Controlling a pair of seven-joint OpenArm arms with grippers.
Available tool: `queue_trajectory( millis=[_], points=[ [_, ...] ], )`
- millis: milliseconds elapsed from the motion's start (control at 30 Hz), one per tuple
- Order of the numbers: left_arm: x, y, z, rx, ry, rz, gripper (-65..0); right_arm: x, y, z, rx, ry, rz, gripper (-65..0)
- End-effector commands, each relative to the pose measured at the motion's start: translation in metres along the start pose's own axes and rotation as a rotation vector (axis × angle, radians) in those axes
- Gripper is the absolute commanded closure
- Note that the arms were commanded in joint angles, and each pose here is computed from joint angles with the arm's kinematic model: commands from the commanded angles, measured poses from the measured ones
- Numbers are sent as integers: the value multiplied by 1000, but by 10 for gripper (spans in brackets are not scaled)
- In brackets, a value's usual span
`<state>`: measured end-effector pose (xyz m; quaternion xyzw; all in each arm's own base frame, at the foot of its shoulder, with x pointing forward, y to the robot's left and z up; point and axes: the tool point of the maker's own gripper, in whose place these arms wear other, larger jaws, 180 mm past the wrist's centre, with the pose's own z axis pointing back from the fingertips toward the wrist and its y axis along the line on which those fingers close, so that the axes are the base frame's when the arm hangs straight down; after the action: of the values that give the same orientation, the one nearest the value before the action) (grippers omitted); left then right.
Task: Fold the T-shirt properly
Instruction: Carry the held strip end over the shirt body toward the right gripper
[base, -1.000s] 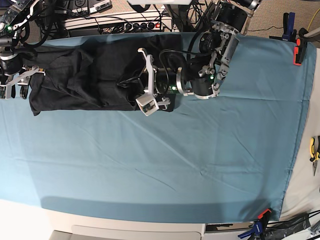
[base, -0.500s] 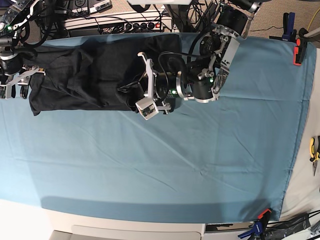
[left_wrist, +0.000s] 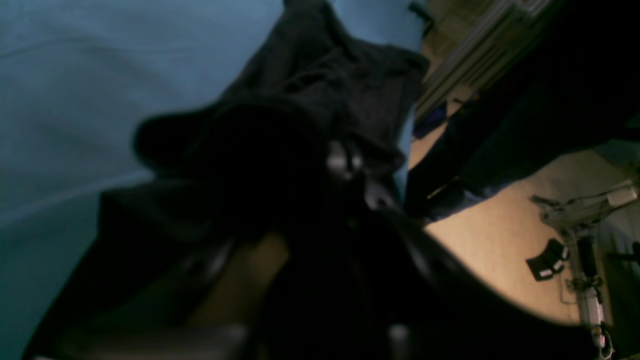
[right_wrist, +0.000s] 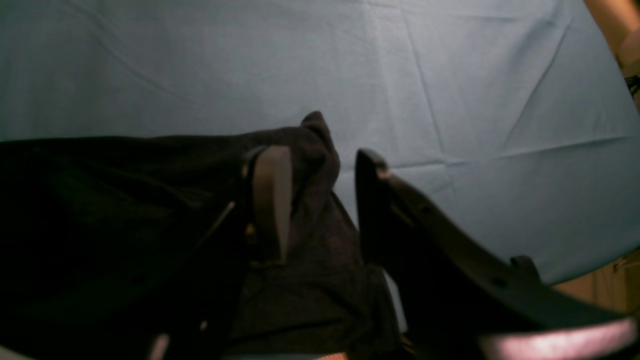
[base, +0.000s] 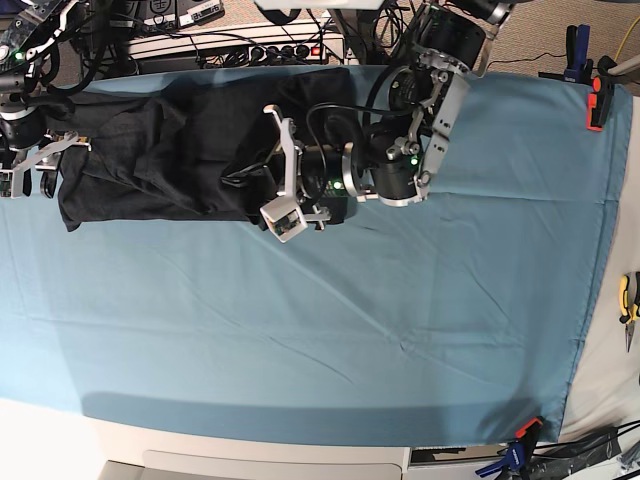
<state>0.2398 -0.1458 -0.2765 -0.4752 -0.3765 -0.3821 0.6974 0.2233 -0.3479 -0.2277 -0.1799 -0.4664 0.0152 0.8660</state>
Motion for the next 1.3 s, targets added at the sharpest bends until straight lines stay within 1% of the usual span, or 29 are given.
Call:
queue_trajectory(
  millis=[0,200,400,467,500,533,600,733,800,867,1000,1067,1167,1267],
  points=[
    [22,-6,-2,-26,-69,-18,-100,12,-4,3,-12,-45,9,-221],
    [21,-5,-2,-17,-63,-24,-199,13,-3,3,-8,-49,7,-221],
    [15,-7,-3,-17,-56,-8,-203,13,-3,3,-8,-49,7,-221],
    [9,0,-2,20,-23,-27,-201,13,-3,3,-8,-49,7,-221],
    [5,8,-1,56,-2,-23,-183,13,-3,3,-8,-48,7,-221],
    [1,16,1,99,17,-7,-142,13,-3,3,-8,-48,7,-221],
    [-10,31,7,169,62,1,0,13,-3,3,-8,-48,7,-221],
    [-31,54,24,274,153,-27,0,13,-3,3,-8,-49,7,-221],
    [-42,66,32,341,188,-11,0,13,-3,3,-7,-49,6,-221],
    [-49,69,35,371,203,4,0,13,-3,3,-8,-49,6,-221],
    [-55,61,31,357,184,33,0,15,-1,3,7,-58,-3,-221],
    [-60,57,28,344,195,34,0,15,0,3,9,-59,-4,-221],
    [-65,49,17,311,197,34,0,15,0,3,9,-59,-4,-221],
    [-73,41,0,283,222,31,0,15,0,3,9,-58,-4,-221]
  ],
)
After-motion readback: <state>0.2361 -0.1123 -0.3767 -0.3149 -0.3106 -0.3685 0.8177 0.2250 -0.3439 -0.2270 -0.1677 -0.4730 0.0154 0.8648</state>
